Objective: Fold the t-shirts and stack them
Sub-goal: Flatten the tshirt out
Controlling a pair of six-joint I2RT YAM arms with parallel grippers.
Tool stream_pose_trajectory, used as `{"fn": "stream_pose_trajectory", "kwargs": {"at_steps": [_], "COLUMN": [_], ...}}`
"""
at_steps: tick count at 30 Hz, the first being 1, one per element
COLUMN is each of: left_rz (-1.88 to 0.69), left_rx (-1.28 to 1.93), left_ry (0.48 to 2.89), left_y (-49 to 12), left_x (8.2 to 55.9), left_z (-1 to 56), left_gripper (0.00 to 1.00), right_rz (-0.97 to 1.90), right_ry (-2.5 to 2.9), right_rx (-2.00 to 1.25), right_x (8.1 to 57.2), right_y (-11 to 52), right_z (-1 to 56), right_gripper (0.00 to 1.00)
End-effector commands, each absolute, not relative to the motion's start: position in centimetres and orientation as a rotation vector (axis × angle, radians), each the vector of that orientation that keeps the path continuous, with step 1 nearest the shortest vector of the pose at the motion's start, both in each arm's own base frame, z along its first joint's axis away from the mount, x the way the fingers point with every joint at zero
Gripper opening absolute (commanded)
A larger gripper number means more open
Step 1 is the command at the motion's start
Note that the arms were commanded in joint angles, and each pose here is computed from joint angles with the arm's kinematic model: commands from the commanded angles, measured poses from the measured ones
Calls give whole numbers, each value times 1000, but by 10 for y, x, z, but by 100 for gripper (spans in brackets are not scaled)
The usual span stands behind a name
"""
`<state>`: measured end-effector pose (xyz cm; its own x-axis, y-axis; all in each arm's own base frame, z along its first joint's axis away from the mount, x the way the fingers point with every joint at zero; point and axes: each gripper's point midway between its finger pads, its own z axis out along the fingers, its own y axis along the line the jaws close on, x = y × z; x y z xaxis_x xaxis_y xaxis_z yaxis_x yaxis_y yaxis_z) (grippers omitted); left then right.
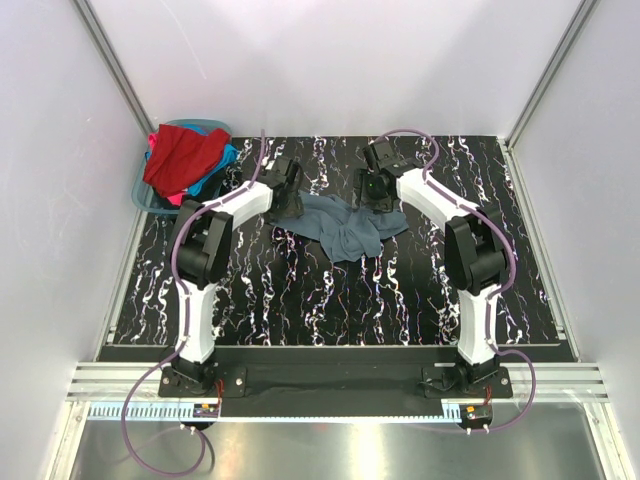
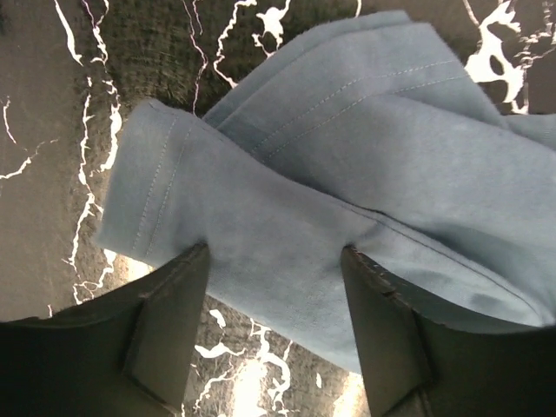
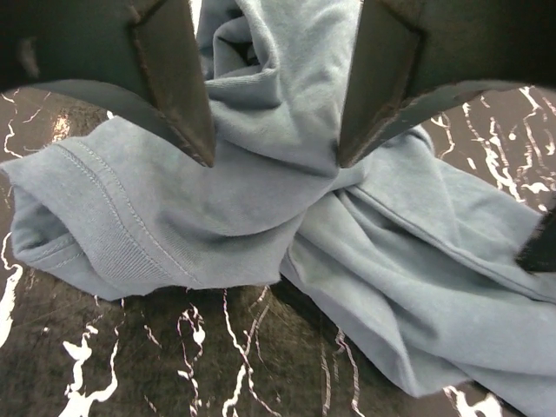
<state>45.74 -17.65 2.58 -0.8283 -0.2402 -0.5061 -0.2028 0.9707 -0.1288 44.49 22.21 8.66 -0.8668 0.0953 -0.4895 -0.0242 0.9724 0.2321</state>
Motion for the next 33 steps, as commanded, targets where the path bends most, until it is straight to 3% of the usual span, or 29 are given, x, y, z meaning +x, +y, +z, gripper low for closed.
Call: {"fn": "stream_pose_trajectory", "kwargs": {"at_steps": [1, 8, 9, 12, 14, 20, 25, 26, 27, 28, 29, 31, 33], "left_rz": [-122, -100, -96, -95, -104, -86, -142, -184, -189, -195, -220, -208, -197], "left_rx": [-309, -319, -325, -343, -356, -329, -283, -251, -216, -197, -180, -162, -144], "left_ry": [2509, 2492, 2484, 2442, 2398, 2267, 2204, 2209, 2231, 2254, 2258, 2312, 2358], "left_y": [-182, -174, -171, -161, -153, -132, -131, -138, -142, -145, -152, -157, -160], "left_x": [479, 472, 471, 470, 469, 459, 445, 445, 447, 448, 453, 461, 465], "left_z": [38, 39, 41, 58, 79, 142, 180, 183, 176, 170, 173, 157, 138], "left_gripper": [63, 16, 0, 0, 0, 0, 0, 8, 24, 42, 71, 82, 83], "right_rz": [289, 281, 267, 244, 238, 241, 218, 210, 190, 181, 169, 136, 96], "right_ry": [2627, 2602, 2586, 2500, 2444, 2272, 2234, 2240, 2282, 2299, 2320, 2391, 2453], "right_rx": [19, 29, 31, 31, 30, 28, 28, 28, 19, 20, 24, 33, 57], "right_x": [441, 443, 446, 458, 463, 469, 453, 450, 443, 439, 435, 422, 411], "right_y": [225, 223, 221, 217, 215, 205, 192, 189, 187, 184, 182, 176, 169], "right_z": [81, 97, 102, 135, 159, 238, 259, 256, 239, 232, 223, 193, 165], "right_gripper": [65, 34, 29, 9, 3, 0, 1, 2, 2, 2, 2, 2, 0]}}
